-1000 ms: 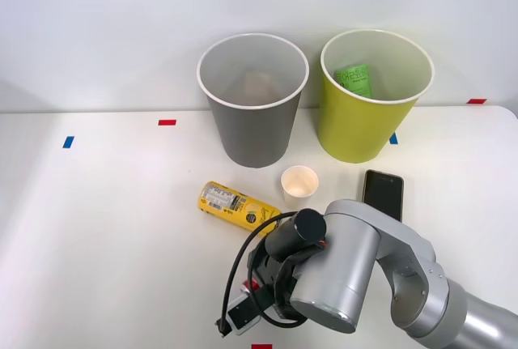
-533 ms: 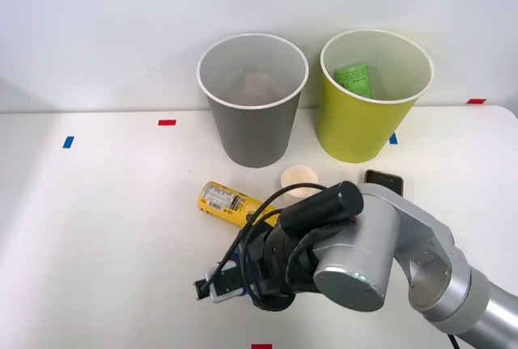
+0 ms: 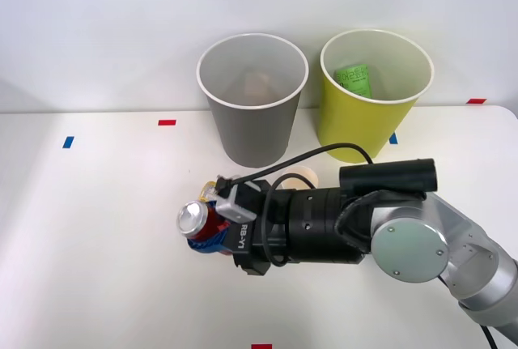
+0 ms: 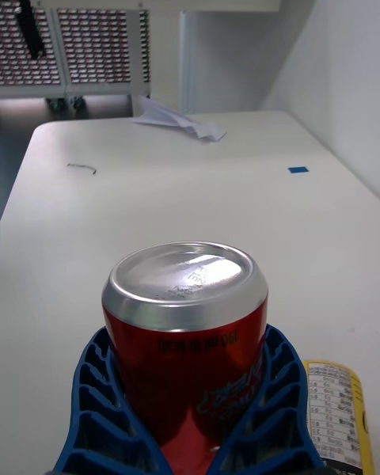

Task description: Put cans in the gray bin, plastic bottles in the light green bin

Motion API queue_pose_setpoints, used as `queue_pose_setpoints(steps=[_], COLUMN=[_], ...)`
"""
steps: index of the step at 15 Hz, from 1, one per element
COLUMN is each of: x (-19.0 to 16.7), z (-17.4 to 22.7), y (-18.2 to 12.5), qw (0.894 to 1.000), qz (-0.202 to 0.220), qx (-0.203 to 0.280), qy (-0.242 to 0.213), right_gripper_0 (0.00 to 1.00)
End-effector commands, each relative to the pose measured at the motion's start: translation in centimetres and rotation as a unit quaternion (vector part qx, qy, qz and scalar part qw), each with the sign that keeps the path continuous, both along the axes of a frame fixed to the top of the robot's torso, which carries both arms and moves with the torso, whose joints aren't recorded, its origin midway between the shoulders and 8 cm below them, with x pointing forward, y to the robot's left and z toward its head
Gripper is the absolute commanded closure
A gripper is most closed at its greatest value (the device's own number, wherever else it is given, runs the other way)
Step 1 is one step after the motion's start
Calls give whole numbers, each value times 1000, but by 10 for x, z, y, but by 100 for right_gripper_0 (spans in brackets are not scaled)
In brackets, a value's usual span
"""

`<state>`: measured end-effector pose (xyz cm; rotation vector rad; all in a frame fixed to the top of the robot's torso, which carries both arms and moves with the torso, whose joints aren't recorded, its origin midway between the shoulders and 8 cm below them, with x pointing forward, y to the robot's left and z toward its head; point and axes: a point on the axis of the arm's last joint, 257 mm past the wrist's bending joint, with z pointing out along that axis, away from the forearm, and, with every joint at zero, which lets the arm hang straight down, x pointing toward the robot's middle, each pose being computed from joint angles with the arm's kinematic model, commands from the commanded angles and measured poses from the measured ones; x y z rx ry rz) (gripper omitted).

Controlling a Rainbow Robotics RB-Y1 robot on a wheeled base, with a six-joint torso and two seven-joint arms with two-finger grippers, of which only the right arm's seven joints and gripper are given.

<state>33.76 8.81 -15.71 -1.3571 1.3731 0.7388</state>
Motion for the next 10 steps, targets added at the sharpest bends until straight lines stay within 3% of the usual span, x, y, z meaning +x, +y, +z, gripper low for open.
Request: queue_pose_setpoints(steps=[1,10], x=[8,78], z=[46,162], y=[-3,-26], qw=[995,963], qz=[-37,-122], qx=[90,226], qy=[-7,-79], right_gripper_0=[100,100])
